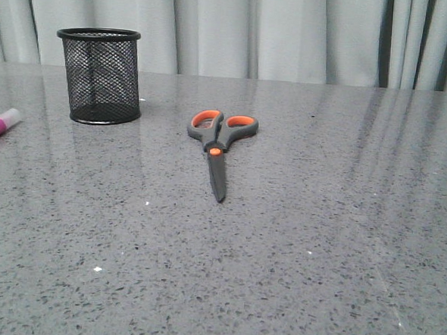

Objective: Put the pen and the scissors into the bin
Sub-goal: 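Move the left gripper toward the pink highlighter beside the mesh cup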

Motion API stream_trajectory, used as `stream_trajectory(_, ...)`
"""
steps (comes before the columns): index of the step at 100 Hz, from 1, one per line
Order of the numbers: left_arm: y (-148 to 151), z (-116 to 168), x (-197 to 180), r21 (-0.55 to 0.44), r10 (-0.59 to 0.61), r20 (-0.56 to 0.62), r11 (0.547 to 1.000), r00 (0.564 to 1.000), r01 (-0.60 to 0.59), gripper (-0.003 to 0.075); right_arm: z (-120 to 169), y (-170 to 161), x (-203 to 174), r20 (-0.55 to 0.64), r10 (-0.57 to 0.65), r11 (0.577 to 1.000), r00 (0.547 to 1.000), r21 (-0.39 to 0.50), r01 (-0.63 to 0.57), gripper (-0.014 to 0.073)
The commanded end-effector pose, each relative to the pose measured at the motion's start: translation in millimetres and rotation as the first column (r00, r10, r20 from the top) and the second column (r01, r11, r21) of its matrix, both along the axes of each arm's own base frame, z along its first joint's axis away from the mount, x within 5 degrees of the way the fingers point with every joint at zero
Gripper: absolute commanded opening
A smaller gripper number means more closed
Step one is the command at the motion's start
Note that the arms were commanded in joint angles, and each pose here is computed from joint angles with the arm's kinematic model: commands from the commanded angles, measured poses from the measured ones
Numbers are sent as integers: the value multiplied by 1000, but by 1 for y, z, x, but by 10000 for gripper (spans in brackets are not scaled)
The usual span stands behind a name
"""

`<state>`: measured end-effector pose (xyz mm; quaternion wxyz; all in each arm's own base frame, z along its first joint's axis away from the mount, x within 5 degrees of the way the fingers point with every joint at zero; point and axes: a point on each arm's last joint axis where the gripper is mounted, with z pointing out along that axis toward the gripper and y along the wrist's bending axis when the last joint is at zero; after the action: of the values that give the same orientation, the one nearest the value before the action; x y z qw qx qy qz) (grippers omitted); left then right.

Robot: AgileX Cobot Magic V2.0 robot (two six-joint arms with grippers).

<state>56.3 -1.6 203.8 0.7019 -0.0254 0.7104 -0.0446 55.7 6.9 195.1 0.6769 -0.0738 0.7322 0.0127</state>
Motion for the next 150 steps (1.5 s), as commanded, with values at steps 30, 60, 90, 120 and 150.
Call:
stream_trajectory(30,0,1,-1,-21,-9,81,1000,997,11,-21,2,-1,-1,86,-9,1000,996,1,9,-69)
stream_trajectory(60,0,1,-1,-21,-9,81,1000,997,11,-22,2,-1,-1,86,-9,1000,996,1,9,-69)
stream_trajectory(90,0,1,-1,-29,-9,83,1000,996,11,-22,5,-1,-1,118,-10,1000,993,4,9,-69)
stream_trajectory(120,-1,1,-1,-272,-12,79,962,997,33,-22,14,-2,-1,171,-42,960,984,281,-8,-69)
stream_trajectory(150,-1,5,-2,-579,-16,82,813,996,61,-22,17,-5,-1,162,-83,835,983,549,-20,-69)
